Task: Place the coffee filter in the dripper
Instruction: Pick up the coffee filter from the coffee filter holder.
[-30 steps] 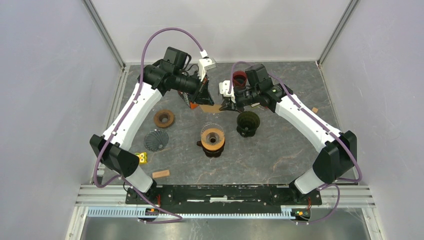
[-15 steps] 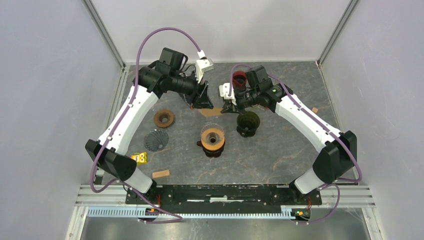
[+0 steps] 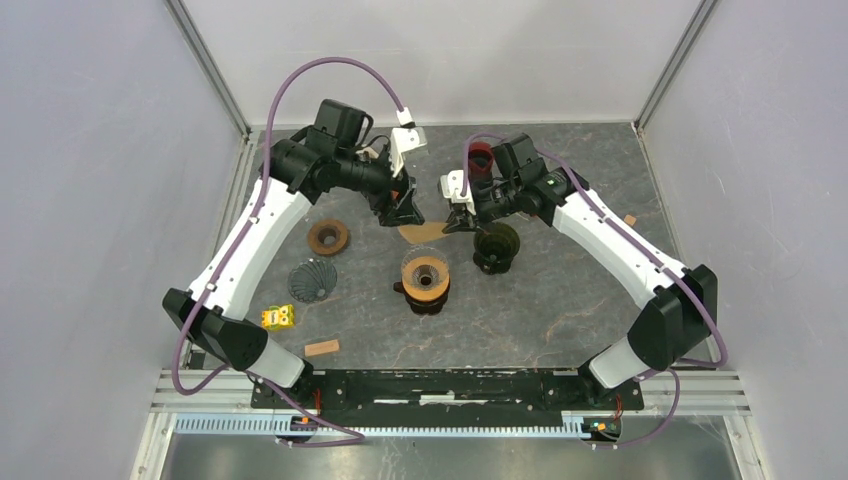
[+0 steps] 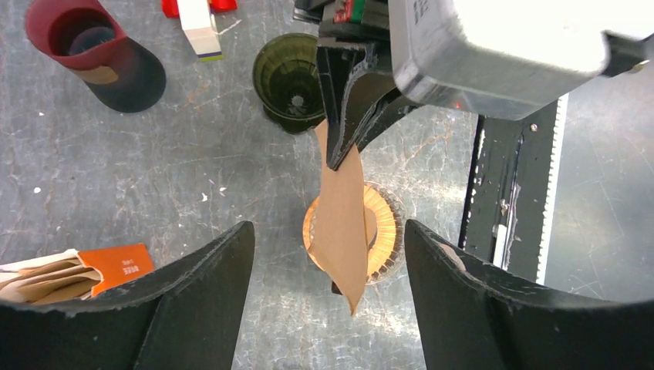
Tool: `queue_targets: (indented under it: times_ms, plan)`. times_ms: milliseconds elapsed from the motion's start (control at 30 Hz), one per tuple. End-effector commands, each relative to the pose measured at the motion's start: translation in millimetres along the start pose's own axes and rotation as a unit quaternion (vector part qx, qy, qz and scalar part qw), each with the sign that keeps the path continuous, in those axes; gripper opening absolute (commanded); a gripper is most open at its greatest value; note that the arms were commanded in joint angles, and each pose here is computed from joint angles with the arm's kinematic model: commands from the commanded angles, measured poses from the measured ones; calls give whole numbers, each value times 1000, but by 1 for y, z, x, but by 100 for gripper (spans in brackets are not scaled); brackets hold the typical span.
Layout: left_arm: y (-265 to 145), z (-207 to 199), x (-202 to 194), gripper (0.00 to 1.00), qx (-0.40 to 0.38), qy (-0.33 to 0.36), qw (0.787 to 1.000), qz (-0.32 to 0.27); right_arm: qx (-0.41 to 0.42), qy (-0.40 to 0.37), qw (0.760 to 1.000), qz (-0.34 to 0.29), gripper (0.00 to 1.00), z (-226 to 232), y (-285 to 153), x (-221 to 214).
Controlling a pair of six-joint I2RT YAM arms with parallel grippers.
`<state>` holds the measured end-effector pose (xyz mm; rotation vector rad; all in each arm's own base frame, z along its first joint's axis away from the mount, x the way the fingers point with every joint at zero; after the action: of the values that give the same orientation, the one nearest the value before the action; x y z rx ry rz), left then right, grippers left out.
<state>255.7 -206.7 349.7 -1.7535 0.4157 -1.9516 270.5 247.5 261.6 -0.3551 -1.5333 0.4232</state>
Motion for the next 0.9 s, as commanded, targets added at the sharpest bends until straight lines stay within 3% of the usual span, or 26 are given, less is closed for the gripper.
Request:
queue_targets:
  times_ms: [0,867]
  plan:
    - [4,-9,1,78,-13,30,999,-2,2,-44,999,-29,0,10,-12,26]
    - [10,-4,3,72,-7,-4,1000,8,-12,-60,998,-5,0,16,-10,14]
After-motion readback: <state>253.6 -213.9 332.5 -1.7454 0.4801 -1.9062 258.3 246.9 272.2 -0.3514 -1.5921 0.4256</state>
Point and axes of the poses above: each gripper's point midway between its finger pads, its own y axis out along the fingers, its own z axis along the line the jaws close on, x = y × z, the point moved 6 cm from there along -y, back along the fingers, and after that the axes turned 14 degrees about y, right-handed, at the moved point
